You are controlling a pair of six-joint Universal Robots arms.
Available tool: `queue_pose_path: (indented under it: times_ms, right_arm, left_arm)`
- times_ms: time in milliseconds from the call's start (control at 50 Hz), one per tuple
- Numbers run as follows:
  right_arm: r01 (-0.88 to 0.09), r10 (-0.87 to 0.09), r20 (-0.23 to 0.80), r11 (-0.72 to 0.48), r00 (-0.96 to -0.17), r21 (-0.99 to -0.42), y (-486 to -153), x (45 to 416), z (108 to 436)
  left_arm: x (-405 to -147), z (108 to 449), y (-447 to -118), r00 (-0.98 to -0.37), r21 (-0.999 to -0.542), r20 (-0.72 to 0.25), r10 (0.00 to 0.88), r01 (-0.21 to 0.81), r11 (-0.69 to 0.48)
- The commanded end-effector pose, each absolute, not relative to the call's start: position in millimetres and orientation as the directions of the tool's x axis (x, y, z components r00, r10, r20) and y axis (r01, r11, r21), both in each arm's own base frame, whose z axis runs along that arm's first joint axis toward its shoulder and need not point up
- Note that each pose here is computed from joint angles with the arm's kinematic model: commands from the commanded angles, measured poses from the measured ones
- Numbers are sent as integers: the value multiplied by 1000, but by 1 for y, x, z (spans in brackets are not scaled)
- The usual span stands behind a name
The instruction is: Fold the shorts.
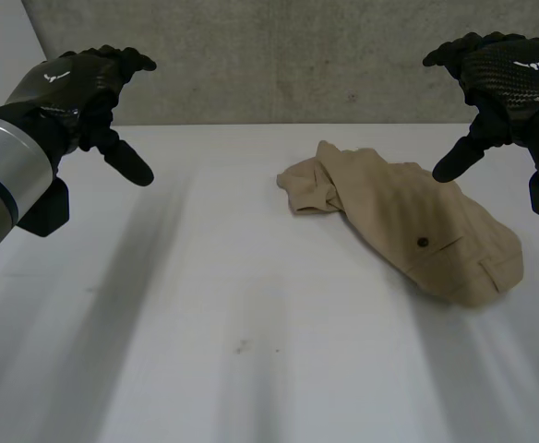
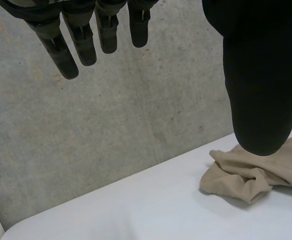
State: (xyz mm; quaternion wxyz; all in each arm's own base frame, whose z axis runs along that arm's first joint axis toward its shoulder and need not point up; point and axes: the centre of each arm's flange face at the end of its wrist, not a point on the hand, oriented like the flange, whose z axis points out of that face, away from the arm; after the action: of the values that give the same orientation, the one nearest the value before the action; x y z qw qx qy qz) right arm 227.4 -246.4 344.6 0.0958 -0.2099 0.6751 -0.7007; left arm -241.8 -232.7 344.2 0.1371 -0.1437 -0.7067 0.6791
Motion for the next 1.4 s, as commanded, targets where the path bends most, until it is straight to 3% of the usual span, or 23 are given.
queue_pose_path:
  times_ms: [20, 200, 360, 440, 600, 800, 960, 1040, 1080, 1180, 1260, 1280, 1340, 1360, 1400]
  right_arm:
    - [-150, -417, 167, -72, -893, -986, -247, 228, 344]
    - [-204, -413, 218, -78, -884, -976, -257, 229, 335]
    - [-486, -423, 450, -27, -786, -874, -281, 232, 285]
    - [-539, -431, 477, 25, -766, -842, -291, 232, 261]
    - [-557, -464, 443, 140, -767, -818, -322, 235, 198]
    - [-470, -391, 377, 176, -840, -865, -357, 221, 156]
    - [-453, -389, 381, 111, -839, -885, -360, 228, 164]
    - [-428, -387, 392, 9, -835, -904, -351, 232, 204]
    - [-404, -429, 396, -76, -812, -912, -333, 245, 232]
    - [-348, -611, 398, -206, -684, -915, -278, 283, 257]
    - [-316, -757, 402, -268, -515, -910, -217, 298, 272]
    - [-319, -799, 409, -286, -441, -904, -195, 299, 274]
    - [-352, -856, 417, -305, -305, -885, -166, 301, 264]
    - [-391, -878, 430, -327, -211, -860, -147, 300, 256]
    - [-426, -884, 448, -357, -134, -832, -135, 297, 250]
  left_arm:
    - [-244, 339, -238, -921, -999, -6, 389, 24, 41]
    - [-245, 335, -240, -921, -998, -8, 389, 31, 52]
    - [-245, 333, -241, -921, -998, -8, 389, 33, 58]
    - [-246, 331, -242, -921, -997, -8, 389, 35, 63]
    - [-246, 328, -244, -921, -997, -8, 389, 38, 69]
    - [-248, 324, -247, -921, -997, -10, 389, 41, 72]
    - [-247, 325, -247, -922, -997, -10, 386, 39, 67]
    - [-247, 329, -248, -923, -998, -8, 385, 32, 56]
    - [-247, 331, -247, -923, -998, -10, 385, 31, 49]
    - [-245, 337, -248, -925, -999, -8, 379, 22, 33]
    - [-243, 341, -247, -927, -1000, -6, 374, 14, 18]
    - [-243, 342, -247, -927, -1000, -6, 376, 12, 13]
    - [-244, 342, -249, -927, -1000, -8, 374, 7, -3]
    - [-244, 342, -250, -927, -1000, -8, 374, 6, -6]
    - [-245, 340, -252, -928, -1000, -9, 373, 8, -5]
